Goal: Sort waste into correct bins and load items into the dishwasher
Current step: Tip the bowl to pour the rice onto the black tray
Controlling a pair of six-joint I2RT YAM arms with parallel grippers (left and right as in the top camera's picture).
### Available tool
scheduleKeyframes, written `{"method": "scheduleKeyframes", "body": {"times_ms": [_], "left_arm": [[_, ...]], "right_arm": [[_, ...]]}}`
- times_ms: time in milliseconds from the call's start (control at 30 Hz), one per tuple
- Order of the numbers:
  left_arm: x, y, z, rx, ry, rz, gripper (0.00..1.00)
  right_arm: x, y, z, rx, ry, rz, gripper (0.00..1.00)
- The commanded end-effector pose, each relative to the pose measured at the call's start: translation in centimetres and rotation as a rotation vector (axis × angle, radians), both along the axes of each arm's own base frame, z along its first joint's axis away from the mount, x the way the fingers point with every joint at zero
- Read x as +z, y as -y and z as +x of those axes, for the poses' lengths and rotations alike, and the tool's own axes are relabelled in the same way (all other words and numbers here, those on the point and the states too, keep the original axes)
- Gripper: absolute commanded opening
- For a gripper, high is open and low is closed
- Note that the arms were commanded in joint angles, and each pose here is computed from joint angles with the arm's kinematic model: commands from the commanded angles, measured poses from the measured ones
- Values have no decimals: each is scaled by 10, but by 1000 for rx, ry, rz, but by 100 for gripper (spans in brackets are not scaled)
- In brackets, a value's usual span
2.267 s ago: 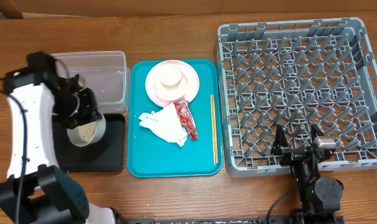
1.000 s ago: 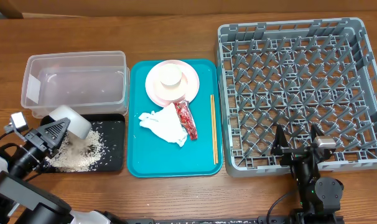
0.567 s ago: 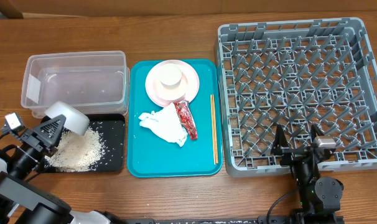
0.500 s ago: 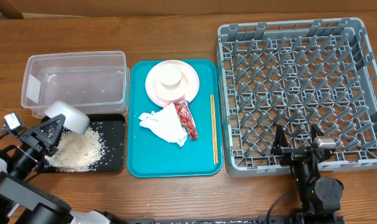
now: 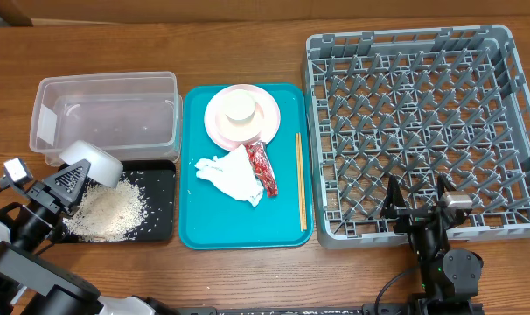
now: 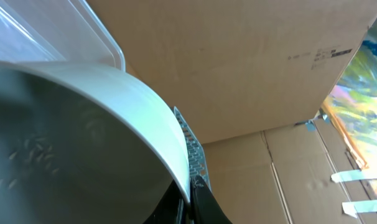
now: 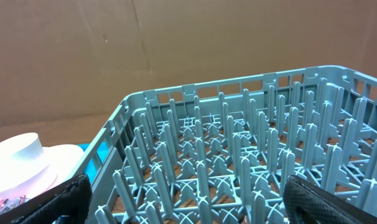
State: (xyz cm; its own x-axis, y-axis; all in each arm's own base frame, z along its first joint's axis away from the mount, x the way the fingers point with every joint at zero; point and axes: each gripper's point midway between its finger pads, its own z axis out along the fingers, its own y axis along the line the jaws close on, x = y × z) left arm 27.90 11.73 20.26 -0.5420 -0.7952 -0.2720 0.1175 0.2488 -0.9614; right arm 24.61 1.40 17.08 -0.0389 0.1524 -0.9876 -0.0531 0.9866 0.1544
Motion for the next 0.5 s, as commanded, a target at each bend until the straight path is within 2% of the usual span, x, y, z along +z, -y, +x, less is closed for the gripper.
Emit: {"method": "scheduleKeyframes", "body": {"times_ms": [0,200,300,467], "left_arm": [[7,6,-1,2,-23,-79,4],[5,1,2,6,-6,-65,4],[4,6,-1,0,-79,-139,4],[3,6,-1,-2,-77,-129,7]], "right_arm": [[-1,0,0,0,6,-3,100],[-1,0,0,0,6,-3,100],[-1,0,0,0,6,-3,100],[-1,0,0,0,6,-3,100]]}}
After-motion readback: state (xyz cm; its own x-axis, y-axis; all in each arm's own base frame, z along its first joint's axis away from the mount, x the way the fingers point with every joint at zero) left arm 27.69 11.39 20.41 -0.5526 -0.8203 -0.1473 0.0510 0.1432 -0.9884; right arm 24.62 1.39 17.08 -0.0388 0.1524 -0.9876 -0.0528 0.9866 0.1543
